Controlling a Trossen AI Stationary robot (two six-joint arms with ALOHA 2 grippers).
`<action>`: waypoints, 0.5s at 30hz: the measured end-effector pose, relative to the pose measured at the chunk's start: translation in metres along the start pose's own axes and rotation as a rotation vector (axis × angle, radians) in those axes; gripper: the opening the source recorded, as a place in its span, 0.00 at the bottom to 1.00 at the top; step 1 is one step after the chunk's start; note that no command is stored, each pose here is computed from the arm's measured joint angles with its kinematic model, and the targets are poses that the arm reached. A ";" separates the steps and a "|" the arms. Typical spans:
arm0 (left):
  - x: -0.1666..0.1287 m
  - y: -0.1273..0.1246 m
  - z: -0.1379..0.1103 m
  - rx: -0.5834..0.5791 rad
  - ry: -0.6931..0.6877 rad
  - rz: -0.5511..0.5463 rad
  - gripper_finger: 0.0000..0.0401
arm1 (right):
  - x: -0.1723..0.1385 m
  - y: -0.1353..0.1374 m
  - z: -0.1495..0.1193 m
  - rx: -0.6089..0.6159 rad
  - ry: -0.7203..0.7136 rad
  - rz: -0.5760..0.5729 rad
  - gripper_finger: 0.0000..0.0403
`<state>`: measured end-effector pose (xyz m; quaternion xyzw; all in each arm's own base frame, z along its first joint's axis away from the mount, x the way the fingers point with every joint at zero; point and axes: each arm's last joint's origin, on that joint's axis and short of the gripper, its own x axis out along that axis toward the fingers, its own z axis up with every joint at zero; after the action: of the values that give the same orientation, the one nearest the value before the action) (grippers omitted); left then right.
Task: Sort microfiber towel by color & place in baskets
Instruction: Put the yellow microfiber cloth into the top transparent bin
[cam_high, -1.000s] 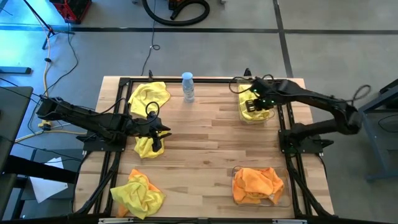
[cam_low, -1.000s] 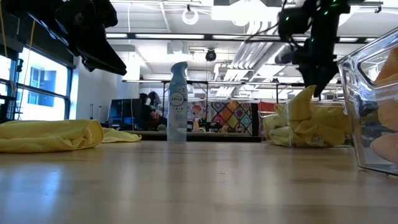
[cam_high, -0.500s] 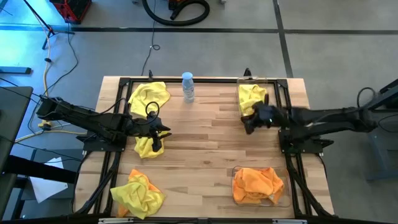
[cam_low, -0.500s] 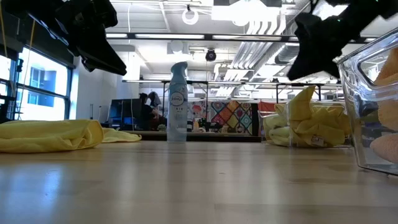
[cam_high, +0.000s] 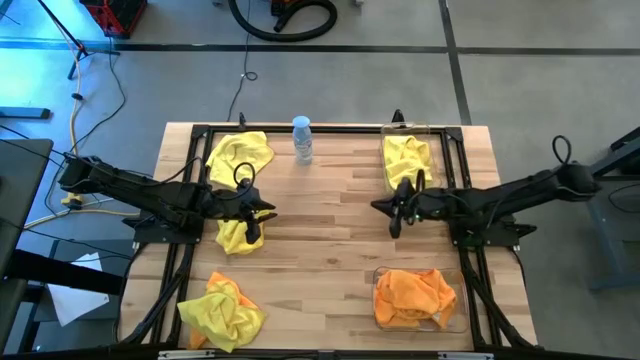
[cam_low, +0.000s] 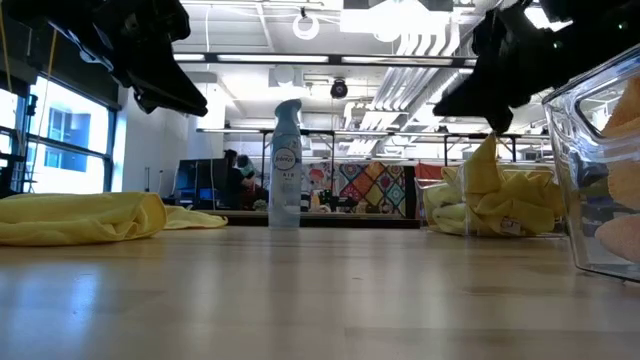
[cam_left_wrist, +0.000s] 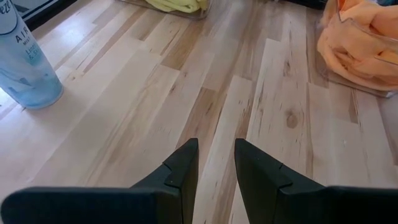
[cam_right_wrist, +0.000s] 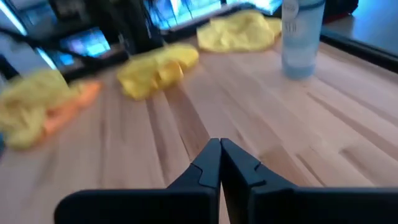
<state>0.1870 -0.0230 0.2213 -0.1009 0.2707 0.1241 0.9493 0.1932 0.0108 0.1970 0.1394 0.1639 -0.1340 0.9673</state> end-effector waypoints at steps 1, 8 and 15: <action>0.000 0.000 0.000 0.000 0.001 0.000 0.22 | 0.001 -0.001 -0.003 -0.015 0.025 -0.010 0.00; 0.000 0.000 0.000 0.000 0.001 0.002 0.22 | 0.007 -0.003 -0.014 -0.040 0.115 -0.046 0.01; -0.006 -0.005 0.006 -0.069 0.068 0.043 0.22 | 0.009 -0.003 -0.016 -0.046 0.128 -0.052 0.00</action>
<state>0.1860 -0.0271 0.2300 -0.1322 0.3006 0.1503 0.9325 0.1962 0.0109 0.1781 0.1212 0.2320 -0.1460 0.9540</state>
